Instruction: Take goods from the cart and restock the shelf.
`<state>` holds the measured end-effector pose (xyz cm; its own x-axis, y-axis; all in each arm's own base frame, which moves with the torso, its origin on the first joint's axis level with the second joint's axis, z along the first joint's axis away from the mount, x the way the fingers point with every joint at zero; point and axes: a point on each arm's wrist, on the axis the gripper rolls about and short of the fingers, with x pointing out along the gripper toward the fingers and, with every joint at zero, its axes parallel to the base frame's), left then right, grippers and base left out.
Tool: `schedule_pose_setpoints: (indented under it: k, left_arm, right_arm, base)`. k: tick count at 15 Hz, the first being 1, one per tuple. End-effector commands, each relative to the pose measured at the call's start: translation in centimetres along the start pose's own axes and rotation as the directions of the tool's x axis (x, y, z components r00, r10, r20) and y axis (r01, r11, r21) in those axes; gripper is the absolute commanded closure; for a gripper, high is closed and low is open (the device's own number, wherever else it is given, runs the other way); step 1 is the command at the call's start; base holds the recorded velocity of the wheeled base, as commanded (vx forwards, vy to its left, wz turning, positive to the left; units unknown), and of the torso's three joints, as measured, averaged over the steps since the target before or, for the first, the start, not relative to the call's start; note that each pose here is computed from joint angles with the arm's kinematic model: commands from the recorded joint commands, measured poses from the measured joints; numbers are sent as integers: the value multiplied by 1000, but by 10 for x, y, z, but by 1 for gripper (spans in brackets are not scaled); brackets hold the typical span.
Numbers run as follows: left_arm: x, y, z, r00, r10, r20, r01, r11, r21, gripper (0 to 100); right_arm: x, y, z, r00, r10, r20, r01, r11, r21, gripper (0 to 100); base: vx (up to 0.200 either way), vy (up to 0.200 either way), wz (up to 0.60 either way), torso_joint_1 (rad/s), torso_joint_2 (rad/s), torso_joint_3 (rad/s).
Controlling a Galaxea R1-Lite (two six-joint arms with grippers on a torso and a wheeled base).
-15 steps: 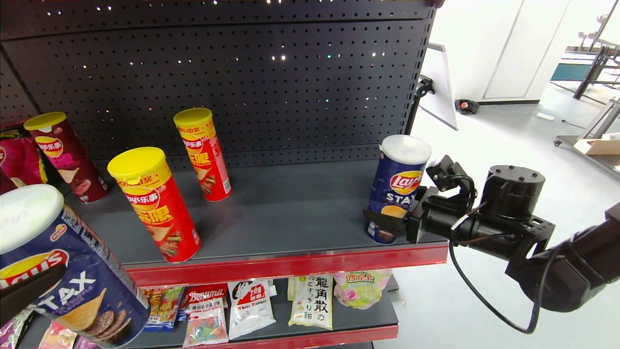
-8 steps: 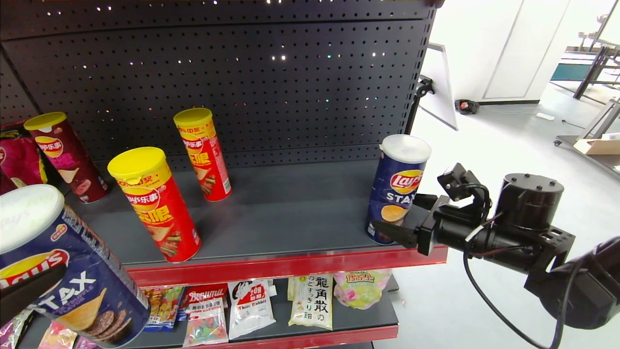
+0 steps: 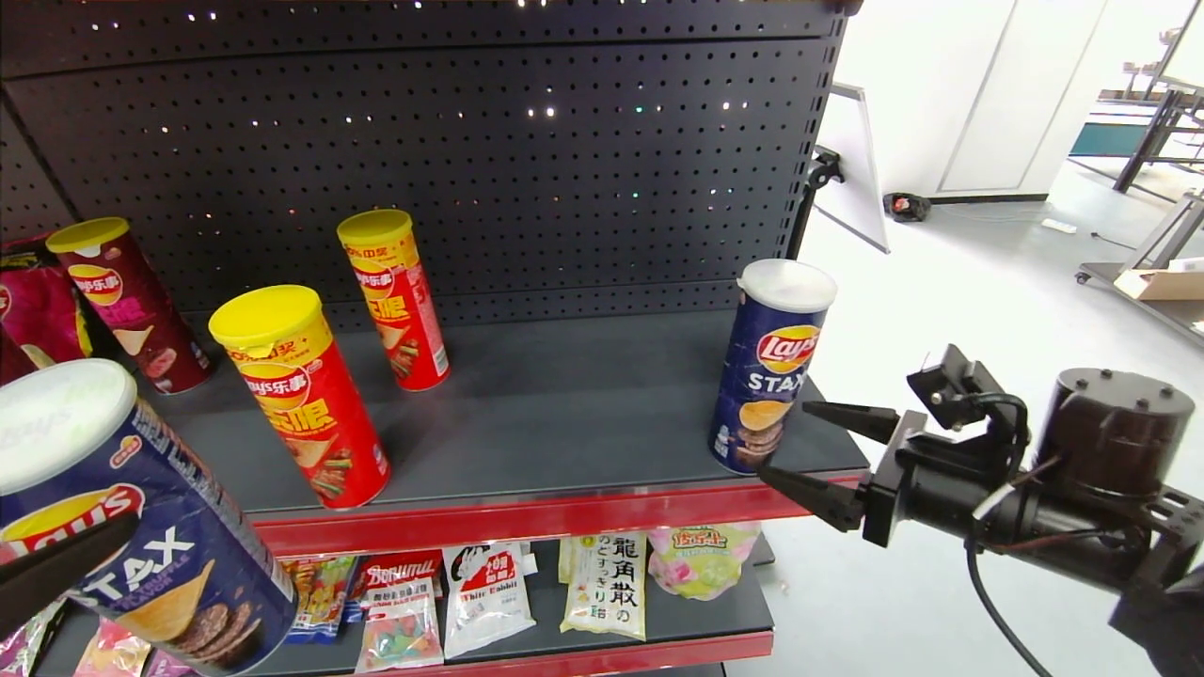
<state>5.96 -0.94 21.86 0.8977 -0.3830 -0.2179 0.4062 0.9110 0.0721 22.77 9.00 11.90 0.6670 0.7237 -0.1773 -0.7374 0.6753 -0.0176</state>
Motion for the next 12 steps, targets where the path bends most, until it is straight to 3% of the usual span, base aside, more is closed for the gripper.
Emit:
schedule_pose_setpoints:
  k: [1,6,10,11,12]
  left_arm:
    - [0,-1,0,1000,-23,2,23,1000,0,100]
    - [-4,-4,1,994,-104,30,104,995,9,100]
    - [-13,-10,-1,986,-154,66,152,988,31,100]
    - [-14,-10,-1,985,-159,70,157,987,35,100]
    - [-14,-11,1,983,-167,77,164,986,41,100]
  right_arm:
    - [-36,18,7,999,-24,39,25,999,-23,0]
    - [-97,46,4,976,-196,95,201,979,-42,0]
    - [-141,51,32,854,-480,201,493,870,-14,0]
    - [-148,52,36,837,-508,202,521,854,-9,0]
    - [-173,60,50,793,-580,187,590,807,4,0]
  base:
    - [0,0,0,0,0,0]
    - [0,0,0,0,0,0]
    - [0,0,0,0,0,0]
    - [0,0,0,0,0,0]
    - [0,0,0,0,0,0]
